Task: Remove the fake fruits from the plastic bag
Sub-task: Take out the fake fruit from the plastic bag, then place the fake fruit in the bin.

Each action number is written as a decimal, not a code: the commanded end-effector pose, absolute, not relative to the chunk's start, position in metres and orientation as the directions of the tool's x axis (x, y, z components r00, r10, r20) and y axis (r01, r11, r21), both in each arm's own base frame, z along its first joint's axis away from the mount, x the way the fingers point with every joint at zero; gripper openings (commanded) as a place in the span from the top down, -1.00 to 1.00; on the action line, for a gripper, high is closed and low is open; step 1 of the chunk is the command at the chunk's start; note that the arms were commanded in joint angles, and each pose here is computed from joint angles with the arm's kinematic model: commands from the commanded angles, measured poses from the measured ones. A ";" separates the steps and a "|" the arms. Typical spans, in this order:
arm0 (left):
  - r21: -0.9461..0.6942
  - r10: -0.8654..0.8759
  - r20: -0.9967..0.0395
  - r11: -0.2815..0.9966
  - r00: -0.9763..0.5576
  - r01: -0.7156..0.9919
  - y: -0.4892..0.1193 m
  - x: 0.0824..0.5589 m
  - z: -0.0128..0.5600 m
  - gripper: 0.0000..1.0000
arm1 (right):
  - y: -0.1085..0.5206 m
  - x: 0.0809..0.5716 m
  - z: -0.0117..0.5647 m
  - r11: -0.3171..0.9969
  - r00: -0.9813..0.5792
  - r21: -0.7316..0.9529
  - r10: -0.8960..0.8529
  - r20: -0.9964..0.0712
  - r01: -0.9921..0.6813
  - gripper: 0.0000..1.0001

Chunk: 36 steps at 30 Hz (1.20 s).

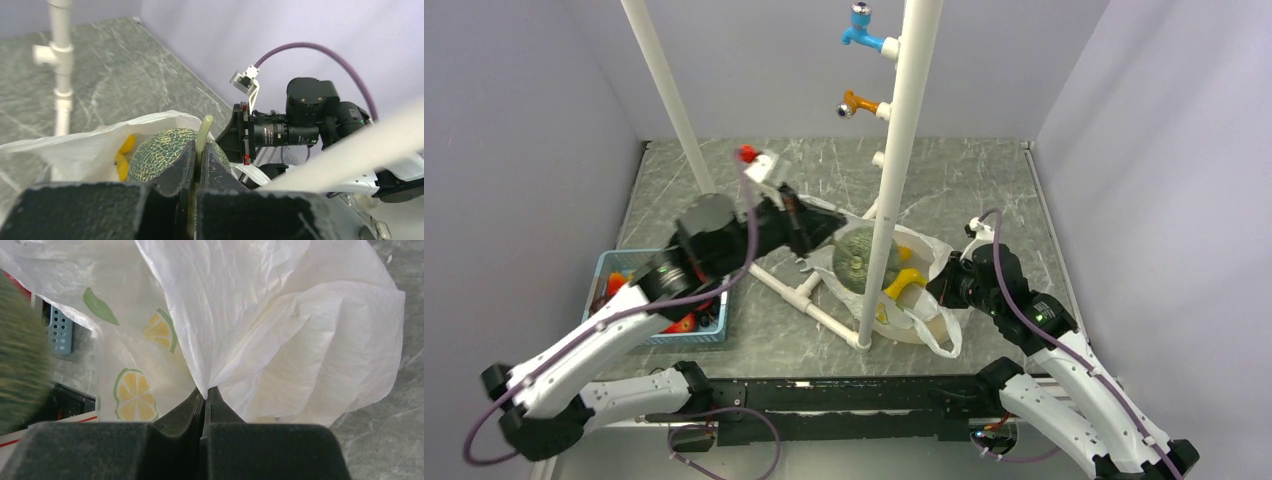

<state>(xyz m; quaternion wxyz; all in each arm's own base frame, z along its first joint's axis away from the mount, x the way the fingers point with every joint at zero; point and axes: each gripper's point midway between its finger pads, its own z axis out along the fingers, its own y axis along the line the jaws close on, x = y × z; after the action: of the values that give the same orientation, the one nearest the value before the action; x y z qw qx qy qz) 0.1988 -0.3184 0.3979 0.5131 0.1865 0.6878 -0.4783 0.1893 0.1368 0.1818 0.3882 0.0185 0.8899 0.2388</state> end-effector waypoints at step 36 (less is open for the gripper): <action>0.101 -0.121 -0.940 0.797 -0.320 -0.596 0.100 0.253 0.312 1.00 | 0.138 0.185 0.182 0.879 -0.712 0.451 0.217 -0.668 -0.154 1.00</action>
<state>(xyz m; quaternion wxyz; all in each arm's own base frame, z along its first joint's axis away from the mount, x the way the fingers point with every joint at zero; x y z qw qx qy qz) 0.2415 0.0811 0.3087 0.5157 -0.1979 0.8021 0.2271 0.1812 0.1407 0.1760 0.3740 0.0205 0.8911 0.2562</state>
